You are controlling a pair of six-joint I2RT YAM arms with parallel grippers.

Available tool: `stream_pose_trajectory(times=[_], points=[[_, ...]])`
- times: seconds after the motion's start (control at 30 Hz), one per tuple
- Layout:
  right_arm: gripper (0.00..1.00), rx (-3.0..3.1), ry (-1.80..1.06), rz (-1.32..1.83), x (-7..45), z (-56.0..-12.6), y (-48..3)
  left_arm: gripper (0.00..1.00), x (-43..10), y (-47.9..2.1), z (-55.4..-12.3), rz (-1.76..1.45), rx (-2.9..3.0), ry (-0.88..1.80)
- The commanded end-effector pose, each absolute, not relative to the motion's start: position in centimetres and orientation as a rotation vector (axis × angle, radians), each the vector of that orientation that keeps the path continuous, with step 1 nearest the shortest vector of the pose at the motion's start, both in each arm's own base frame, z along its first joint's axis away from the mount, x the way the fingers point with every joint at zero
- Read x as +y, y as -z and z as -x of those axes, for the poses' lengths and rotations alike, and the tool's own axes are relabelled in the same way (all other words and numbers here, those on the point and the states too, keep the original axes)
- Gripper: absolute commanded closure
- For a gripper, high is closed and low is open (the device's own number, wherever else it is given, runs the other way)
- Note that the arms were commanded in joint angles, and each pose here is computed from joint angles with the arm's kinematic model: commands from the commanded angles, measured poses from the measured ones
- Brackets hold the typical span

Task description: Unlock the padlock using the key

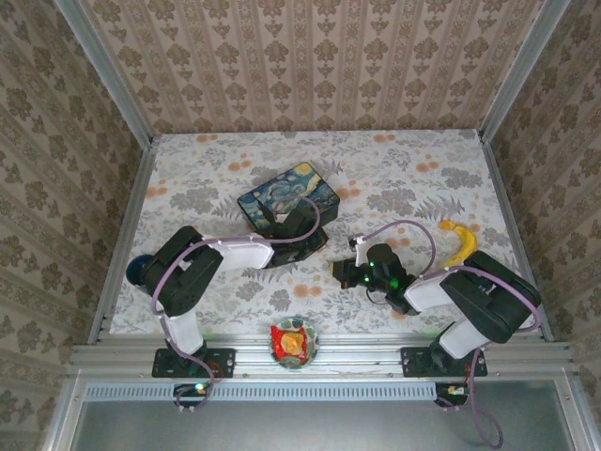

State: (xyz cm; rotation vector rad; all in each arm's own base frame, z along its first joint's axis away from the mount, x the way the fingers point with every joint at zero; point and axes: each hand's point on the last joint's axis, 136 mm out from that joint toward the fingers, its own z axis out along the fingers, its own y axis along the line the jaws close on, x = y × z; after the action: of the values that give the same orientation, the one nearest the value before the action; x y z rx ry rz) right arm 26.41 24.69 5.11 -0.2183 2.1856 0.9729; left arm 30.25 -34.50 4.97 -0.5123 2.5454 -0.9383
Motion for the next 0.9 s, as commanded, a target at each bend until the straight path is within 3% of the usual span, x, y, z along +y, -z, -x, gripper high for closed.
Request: stream_pose_trajectory(times=[0.0,0.87], points=[[1.00,2.138,-1.021,0.223,25.69,-27.03,-6.34,1.00,-35.00,-3.39,-29.02,0.577,2.611,1.003],[1.00,2.130,-1.040,0.192,25.75,-27.21,-6.21,1.00,-35.25,-2.88,-28.73,0.595,2.609,1.028]])
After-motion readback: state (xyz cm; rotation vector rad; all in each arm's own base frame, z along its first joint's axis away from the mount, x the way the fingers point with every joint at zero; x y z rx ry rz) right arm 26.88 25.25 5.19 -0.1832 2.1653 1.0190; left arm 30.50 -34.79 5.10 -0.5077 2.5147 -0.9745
